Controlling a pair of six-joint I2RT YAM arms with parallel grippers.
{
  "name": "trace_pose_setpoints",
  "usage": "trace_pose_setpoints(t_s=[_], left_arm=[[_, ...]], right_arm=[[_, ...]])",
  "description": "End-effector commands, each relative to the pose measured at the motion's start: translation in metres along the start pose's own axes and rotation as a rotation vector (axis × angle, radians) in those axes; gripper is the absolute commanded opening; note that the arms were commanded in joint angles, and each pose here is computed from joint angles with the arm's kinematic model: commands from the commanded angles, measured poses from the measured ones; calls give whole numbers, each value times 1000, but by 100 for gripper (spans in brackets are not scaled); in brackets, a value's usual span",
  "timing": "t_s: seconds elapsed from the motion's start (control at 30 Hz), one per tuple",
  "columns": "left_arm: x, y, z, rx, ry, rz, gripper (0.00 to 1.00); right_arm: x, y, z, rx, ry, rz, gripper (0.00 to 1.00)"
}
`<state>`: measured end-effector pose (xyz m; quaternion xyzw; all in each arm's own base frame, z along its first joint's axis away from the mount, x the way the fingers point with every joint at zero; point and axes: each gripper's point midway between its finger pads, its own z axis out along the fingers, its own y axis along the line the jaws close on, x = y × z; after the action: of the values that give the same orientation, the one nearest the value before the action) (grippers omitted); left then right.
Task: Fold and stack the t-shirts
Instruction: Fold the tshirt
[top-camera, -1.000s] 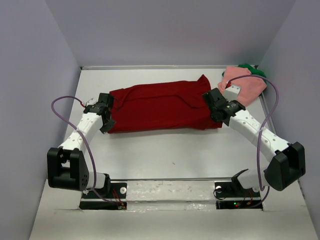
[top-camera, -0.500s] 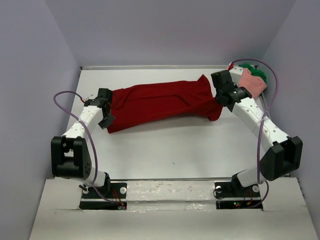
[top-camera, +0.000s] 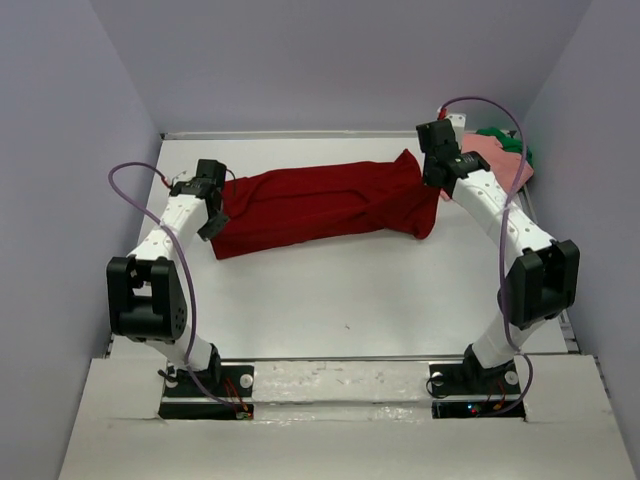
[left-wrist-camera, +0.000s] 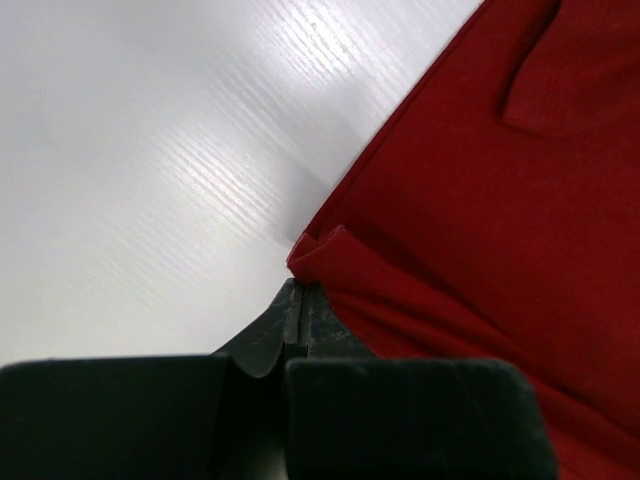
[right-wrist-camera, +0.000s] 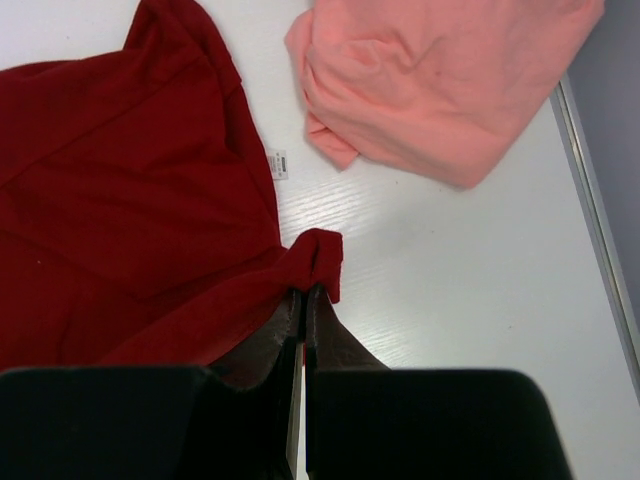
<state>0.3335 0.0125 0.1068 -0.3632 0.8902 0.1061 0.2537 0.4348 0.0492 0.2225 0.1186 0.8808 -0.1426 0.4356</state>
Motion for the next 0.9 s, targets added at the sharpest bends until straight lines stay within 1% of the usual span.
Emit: trace_pose_setpoints(t_s=[0.0,0.3,0.53,0.87], left_arm=[[-17,3,-3,-38,-38,16,0],[-22,-8,7,-48,-29,30,0],[-36,-19,10,-58,-42,44,0],[-56,-41,15,-58,-63,70,0]], right_arm=[[-18,4,4,-20,-45,-20,0],[-15,16,20,-29,-21,-65,0],[-27,25,29,-28,-36,-75,0],[-40,25,49,11,-47,-99,0]])
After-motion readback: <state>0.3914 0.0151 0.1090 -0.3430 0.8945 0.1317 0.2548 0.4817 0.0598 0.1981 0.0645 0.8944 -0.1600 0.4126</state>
